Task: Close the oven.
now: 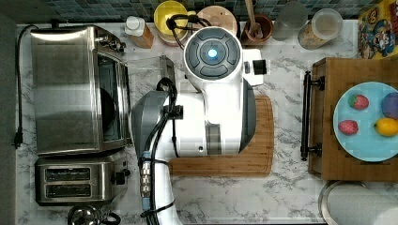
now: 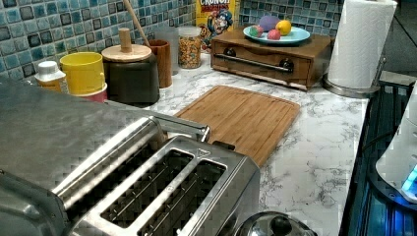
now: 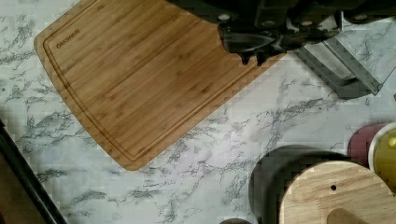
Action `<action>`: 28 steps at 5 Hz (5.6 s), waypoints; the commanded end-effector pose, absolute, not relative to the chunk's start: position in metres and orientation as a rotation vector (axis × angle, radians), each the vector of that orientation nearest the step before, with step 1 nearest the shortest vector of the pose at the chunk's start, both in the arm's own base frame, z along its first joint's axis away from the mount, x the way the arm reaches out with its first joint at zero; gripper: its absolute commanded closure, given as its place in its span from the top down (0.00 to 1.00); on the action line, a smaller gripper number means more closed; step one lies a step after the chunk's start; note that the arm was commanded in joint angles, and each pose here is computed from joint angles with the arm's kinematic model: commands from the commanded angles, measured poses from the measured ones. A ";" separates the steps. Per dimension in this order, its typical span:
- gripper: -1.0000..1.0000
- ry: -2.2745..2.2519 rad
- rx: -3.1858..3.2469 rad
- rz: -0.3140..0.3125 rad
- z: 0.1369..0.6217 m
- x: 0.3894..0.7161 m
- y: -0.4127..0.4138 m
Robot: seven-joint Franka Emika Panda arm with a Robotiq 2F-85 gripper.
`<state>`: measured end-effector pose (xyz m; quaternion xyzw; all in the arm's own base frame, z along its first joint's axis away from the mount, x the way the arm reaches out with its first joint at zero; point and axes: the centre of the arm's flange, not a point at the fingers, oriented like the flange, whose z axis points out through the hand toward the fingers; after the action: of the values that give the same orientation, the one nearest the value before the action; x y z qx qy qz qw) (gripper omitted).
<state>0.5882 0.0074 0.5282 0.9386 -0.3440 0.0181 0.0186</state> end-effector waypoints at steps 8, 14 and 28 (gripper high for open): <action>0.00 -0.120 3.687 0.021 0.341 0.560 -0.034; 0.00 0.242 3.830 0.484 0.254 0.567 -0.001; 0.00 0.797 3.696 0.143 0.418 0.548 0.304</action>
<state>0.5618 0.0515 0.2574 0.9581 -0.0047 -0.0254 -0.2852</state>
